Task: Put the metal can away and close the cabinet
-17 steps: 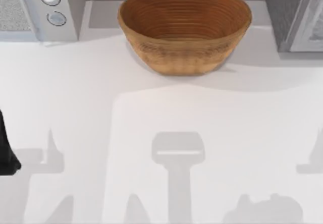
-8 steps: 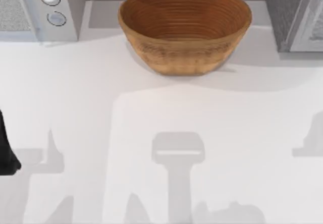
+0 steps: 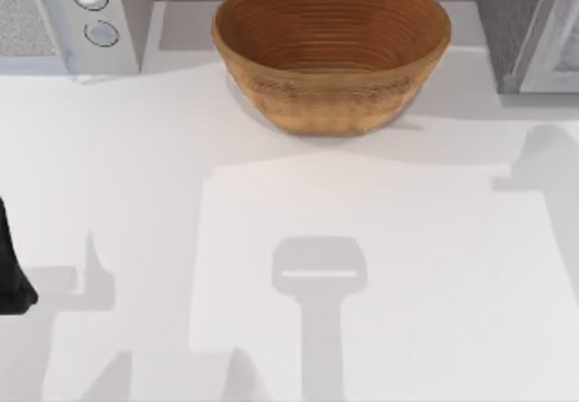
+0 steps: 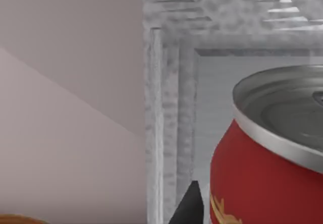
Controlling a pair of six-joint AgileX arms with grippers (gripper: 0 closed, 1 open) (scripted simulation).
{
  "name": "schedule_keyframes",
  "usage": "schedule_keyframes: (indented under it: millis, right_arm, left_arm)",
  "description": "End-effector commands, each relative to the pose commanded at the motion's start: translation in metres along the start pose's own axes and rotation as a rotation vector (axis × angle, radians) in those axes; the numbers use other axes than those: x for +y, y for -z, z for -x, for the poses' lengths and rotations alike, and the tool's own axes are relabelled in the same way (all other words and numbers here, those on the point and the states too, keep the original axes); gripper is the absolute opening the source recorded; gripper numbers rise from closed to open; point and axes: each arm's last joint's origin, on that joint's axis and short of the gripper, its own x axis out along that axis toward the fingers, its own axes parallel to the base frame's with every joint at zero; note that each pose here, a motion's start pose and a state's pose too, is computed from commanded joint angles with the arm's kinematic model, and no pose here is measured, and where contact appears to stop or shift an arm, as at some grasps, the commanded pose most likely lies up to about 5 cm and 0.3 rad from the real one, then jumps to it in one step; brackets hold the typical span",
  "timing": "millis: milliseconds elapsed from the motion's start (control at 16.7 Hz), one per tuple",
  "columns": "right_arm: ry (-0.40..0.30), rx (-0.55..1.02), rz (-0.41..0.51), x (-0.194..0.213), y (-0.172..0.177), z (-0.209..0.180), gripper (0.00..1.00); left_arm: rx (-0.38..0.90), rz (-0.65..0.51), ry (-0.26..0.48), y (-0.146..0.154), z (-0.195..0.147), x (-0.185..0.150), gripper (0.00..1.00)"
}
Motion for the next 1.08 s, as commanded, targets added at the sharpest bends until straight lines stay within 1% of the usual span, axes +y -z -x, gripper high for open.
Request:
schedule_keyframes:
  millis: [240, 480, 600, 780, 1080]
  right_arm:
    - [-0.001, 0.0, 0.0, 0.011, -0.064, -0.039, 0.0]
    - [-0.002, -0.001, -0.001, 0.024, -0.106, -0.078, 0.0]
    - [-0.002, -0.001, -0.002, 0.029, -0.118, -0.093, 0.0]
    - [-0.003, -0.001, -0.002, 0.034, -0.127, -0.106, 0.0]
    - [0.0, -0.001, -0.004, 0.033, -0.128, -0.107, 0.0]
  left_arm:
    - [0.0, 0.0, 0.0, 0.0, 0.0, 0.0, 1.0]
    - [0.0, 0.0, 0.0, 0.0, 0.0, 0.0, 1.0]
    - [0.0, 0.0, 0.0, 0.0, 0.0, 0.0, 1.0]
    - [0.0, 0.0, 0.0, 0.0, 0.0, 0.0, 1.0]
    - [0.0, 0.0, 0.0, 0.0, 0.0, 0.0, 1.0]
